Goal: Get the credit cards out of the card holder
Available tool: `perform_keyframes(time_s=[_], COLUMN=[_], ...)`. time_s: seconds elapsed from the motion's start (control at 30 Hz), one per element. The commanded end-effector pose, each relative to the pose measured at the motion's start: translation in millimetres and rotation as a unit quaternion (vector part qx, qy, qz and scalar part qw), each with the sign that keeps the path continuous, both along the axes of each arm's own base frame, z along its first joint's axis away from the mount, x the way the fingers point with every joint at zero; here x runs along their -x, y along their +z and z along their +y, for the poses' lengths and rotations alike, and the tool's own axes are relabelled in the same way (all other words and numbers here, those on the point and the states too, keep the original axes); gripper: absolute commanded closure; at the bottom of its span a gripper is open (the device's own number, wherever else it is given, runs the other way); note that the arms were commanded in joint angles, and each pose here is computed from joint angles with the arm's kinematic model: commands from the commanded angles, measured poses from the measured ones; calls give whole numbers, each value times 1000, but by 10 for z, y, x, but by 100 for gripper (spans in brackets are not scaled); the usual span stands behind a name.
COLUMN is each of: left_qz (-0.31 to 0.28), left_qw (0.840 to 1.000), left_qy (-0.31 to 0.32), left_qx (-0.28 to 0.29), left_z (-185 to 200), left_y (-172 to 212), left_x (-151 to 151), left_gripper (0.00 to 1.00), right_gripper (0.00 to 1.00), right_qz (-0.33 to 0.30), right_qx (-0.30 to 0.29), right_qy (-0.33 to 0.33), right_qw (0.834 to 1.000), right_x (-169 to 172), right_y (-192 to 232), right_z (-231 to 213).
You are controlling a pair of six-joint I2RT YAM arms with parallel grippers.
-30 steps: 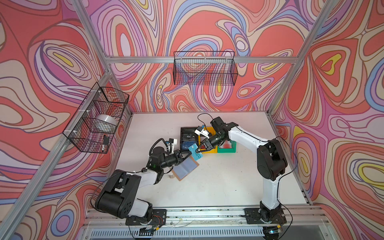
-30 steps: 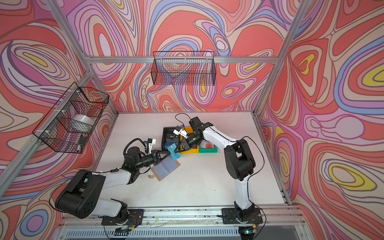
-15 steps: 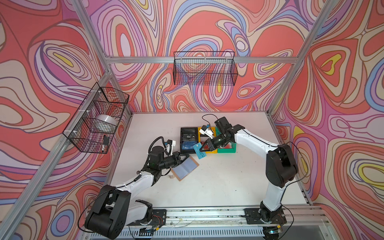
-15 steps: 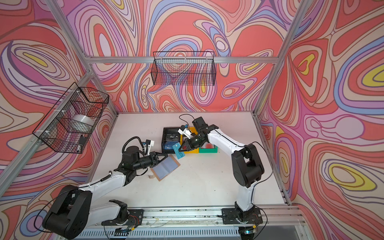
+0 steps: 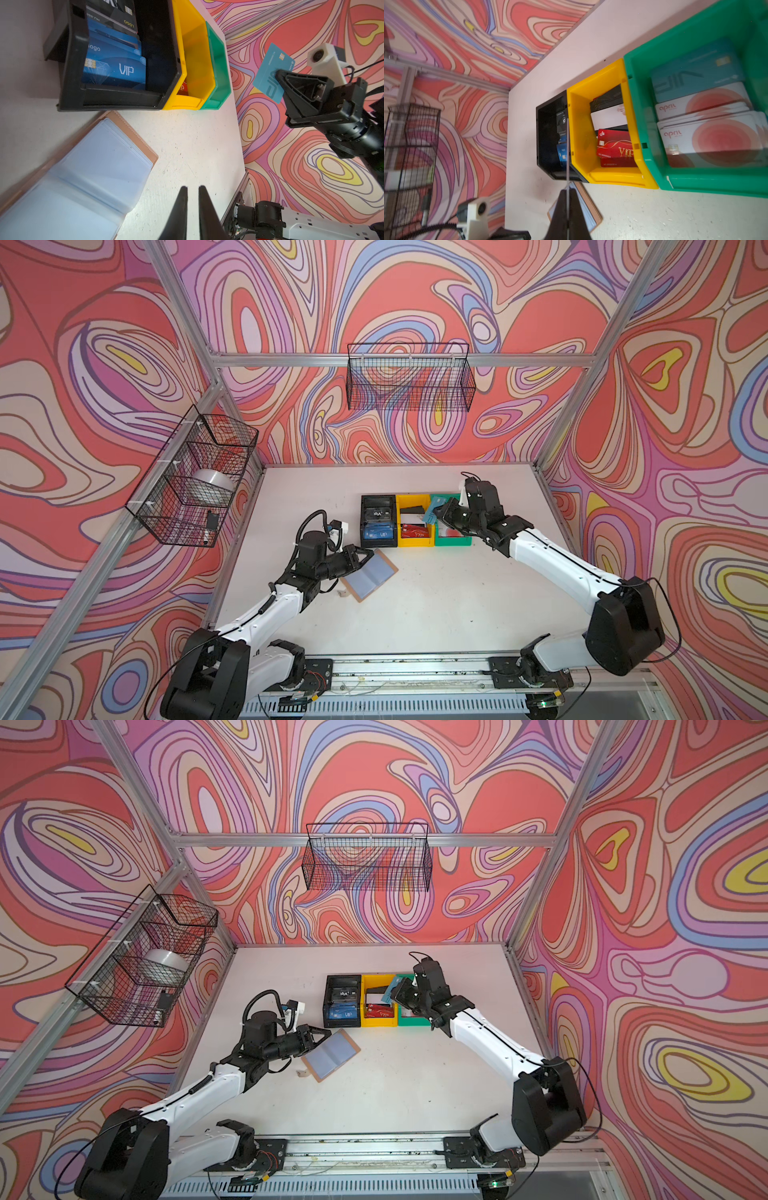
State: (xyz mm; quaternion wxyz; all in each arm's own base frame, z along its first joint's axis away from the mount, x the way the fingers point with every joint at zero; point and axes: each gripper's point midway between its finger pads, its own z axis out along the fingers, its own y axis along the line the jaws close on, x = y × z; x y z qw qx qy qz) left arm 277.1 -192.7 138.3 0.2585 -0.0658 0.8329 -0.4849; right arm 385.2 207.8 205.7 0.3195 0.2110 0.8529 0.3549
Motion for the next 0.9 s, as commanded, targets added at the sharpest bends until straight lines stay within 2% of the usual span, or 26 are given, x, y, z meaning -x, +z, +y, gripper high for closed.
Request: perform_keyframes(time_s=[0.0,0.13,0.27,0.37,0.57,0.73,0.87], left_qz=[-9,-7,-10,-12,-11,-5,-2], left_qw=[1000,1000,1000,1000,1000,1000,1000], left_qy=[1,3,7,10,15,17,18], left_qx=[-7,-6,-9,-12,-17,-18,-19], left_z=[2,10,31,49,74,80,83], left_y=[53,49,67,71,70,46,33], left_x=[-14,1,15,32,45,43,45], left_gripper=[85,85,85,85,85,85,85], right_gripper=[100,100,100,100,100,100,100], right_qz=[10,0,7,6,21,47,38], right_qx=[-57,-88,-133,-148,-184,-226,-226], right_qy=[-149,-207,-280,-309,-311,-329,-351], right_qw=[987,974,951,939,932,916,908], right_x=[-137,-204,-223,-238,-300,-363,-419], right_y=[58,50,-56,-110,-232,-445,-528], right_z=[-304,-427,-587,-656,-566,-501,-565])
